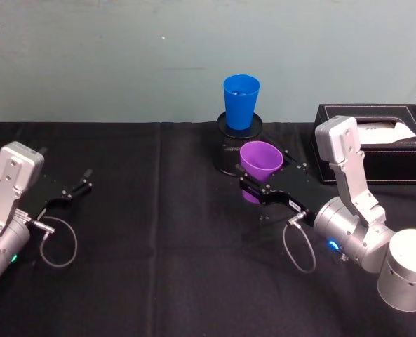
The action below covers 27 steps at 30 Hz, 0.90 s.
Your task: Pick up one cup with a gripper and tap it against the other cup.
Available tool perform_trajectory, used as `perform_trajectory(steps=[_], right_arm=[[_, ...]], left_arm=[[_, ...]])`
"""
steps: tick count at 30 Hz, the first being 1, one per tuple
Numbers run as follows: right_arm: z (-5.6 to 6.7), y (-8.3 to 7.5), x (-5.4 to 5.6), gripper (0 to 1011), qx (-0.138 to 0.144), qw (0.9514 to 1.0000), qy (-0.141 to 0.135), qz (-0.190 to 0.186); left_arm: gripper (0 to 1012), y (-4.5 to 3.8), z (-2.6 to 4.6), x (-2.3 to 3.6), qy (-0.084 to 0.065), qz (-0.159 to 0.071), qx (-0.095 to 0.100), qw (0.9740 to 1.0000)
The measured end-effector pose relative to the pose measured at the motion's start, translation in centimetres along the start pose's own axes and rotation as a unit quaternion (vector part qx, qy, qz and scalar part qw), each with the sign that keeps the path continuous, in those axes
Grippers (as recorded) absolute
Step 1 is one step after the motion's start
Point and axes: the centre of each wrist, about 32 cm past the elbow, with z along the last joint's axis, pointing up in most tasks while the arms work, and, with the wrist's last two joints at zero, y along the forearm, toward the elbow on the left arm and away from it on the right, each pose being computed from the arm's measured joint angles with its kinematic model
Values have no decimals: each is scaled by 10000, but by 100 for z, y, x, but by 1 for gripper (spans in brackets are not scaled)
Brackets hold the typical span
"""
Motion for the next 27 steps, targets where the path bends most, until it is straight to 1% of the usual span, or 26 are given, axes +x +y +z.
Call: perform_trajectory(steps=[27], right_arm=[[0, 0, 0, 738, 0, 10000, 0, -6]], left_arm=[[1000, 0, 0, 0, 0, 0, 0, 10000]])
